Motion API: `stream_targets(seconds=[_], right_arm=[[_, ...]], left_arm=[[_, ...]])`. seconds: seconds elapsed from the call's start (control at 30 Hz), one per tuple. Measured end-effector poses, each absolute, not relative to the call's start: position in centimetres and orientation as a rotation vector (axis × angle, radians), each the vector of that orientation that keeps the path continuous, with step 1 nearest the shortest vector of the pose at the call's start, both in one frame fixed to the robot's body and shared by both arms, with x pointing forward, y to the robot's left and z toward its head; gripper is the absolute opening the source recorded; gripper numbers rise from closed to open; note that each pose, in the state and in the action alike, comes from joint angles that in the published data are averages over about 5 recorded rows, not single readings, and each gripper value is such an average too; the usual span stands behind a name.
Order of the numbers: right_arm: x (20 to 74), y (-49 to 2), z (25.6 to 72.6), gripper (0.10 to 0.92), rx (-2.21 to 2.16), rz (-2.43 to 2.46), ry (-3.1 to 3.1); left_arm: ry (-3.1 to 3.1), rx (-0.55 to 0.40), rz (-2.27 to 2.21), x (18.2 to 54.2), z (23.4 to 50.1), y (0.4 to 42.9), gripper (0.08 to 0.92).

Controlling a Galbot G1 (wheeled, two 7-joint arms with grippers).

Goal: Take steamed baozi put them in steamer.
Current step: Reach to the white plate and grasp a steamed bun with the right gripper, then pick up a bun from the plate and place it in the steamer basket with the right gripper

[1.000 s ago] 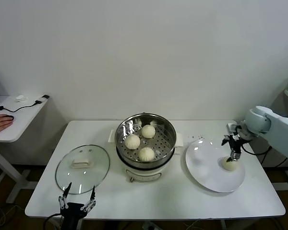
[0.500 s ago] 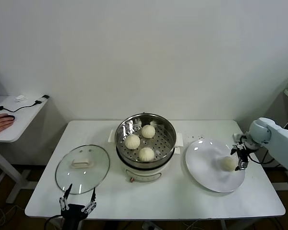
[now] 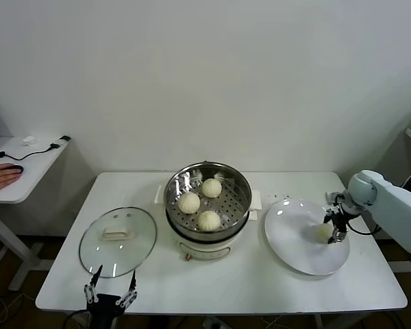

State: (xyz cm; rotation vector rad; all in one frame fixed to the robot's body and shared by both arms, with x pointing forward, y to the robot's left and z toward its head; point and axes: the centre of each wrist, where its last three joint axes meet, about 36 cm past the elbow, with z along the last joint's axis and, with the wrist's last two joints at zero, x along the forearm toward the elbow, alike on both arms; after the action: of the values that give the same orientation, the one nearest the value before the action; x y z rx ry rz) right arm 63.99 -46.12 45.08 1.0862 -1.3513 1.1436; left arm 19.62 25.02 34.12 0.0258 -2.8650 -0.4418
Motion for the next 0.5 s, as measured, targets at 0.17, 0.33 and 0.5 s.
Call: stream_targets(seconds=[0.17, 0.33, 0.5], right_arm=[[64.06, -46.40, 45.16, 0.618, 1.087, 1.130, -1.355], [63.99, -46.70, 45.32, 0.588, 1.089, 1.120, -1.361], [63.92, -46.95, 45.75, 0.577, 1.085, 1.110, -1.375]], left_arm=[[-2.861, 0.025, -0.444, 19.43, 33.97, 25.05, 0.823], [-2.860, 0.025, -0.445, 19.30, 33.94, 25.06, 0.823], [-2.862, 0.026, -0.445, 19.28, 34.01, 25.07, 0.823]])
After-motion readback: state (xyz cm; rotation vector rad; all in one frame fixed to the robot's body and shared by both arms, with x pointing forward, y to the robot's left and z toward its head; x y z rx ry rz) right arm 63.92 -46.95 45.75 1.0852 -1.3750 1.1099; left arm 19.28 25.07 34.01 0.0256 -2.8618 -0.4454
